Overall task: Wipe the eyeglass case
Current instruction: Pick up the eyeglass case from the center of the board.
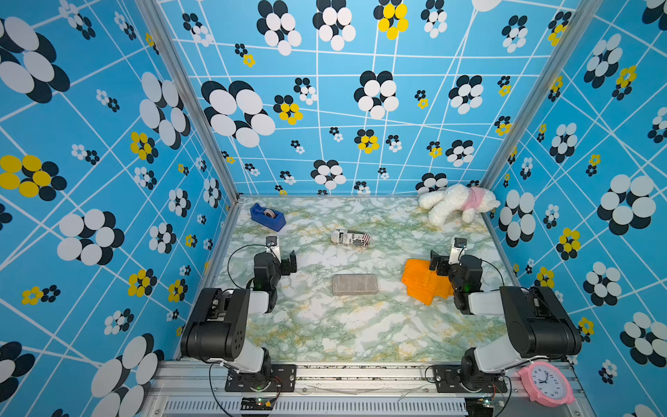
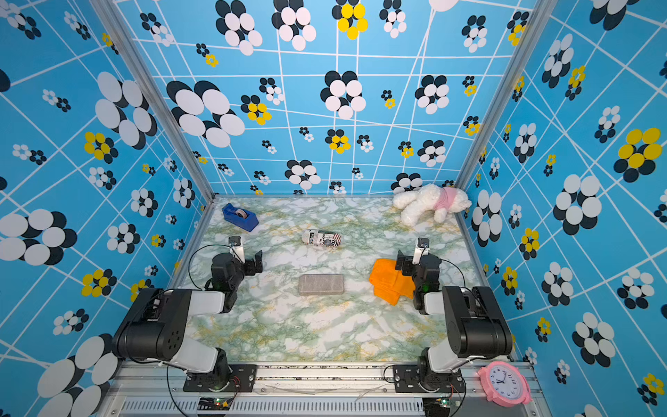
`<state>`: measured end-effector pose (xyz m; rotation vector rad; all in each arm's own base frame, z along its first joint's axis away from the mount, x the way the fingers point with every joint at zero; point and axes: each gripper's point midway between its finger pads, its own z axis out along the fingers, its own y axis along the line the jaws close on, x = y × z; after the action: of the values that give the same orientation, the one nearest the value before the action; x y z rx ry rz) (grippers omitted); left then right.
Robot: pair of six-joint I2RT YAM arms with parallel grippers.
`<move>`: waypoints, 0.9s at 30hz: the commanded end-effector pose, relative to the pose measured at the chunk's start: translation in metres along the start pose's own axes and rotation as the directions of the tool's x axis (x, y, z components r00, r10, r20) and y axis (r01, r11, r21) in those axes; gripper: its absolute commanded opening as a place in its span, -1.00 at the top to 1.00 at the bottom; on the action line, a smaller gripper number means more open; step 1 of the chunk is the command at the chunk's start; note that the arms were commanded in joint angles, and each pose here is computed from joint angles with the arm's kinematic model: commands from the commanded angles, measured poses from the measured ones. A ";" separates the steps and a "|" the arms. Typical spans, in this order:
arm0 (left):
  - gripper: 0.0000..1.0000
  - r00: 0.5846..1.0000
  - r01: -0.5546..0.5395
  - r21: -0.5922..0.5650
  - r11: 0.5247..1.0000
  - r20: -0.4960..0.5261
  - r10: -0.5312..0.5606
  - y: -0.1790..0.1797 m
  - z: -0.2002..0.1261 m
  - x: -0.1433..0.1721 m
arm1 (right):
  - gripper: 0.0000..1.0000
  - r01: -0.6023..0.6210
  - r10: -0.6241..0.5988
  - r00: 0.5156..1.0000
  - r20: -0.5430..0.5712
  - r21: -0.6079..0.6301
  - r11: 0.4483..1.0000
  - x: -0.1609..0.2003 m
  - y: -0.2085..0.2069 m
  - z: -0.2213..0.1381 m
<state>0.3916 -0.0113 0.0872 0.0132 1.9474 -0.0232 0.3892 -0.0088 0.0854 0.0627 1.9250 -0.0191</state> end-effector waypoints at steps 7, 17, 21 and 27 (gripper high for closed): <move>-0.97 1.000 -0.010 0.002 1.000 0.028 0.010 0.002 0.004 -0.010 | -0.99 0.008 -0.008 0.999 0.033 -0.006 1.000 -0.011 0.000 0.005; -0.98 1.000 -0.008 0.002 1.000 0.027 0.008 0.002 0.004 -0.010 | -0.99 -0.015 0.014 1.000 0.027 0.034 0.999 -0.011 -0.008 0.005; -0.98 1.000 -0.007 0.003 1.000 0.028 0.007 0.002 0.004 -0.011 | -0.99 -0.013 0.012 0.999 0.030 0.033 0.999 -0.012 -0.008 0.005; -0.98 1.000 -0.004 0.006 1.000 0.028 0.004 0.003 0.004 -0.010 | -0.99 -0.014 0.013 1.000 0.028 0.036 0.999 -0.011 -0.008 0.005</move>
<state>0.3917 -0.0089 0.0872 0.0076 1.9474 -0.0200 0.3921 -0.0126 0.0892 0.0791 1.9148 -0.0298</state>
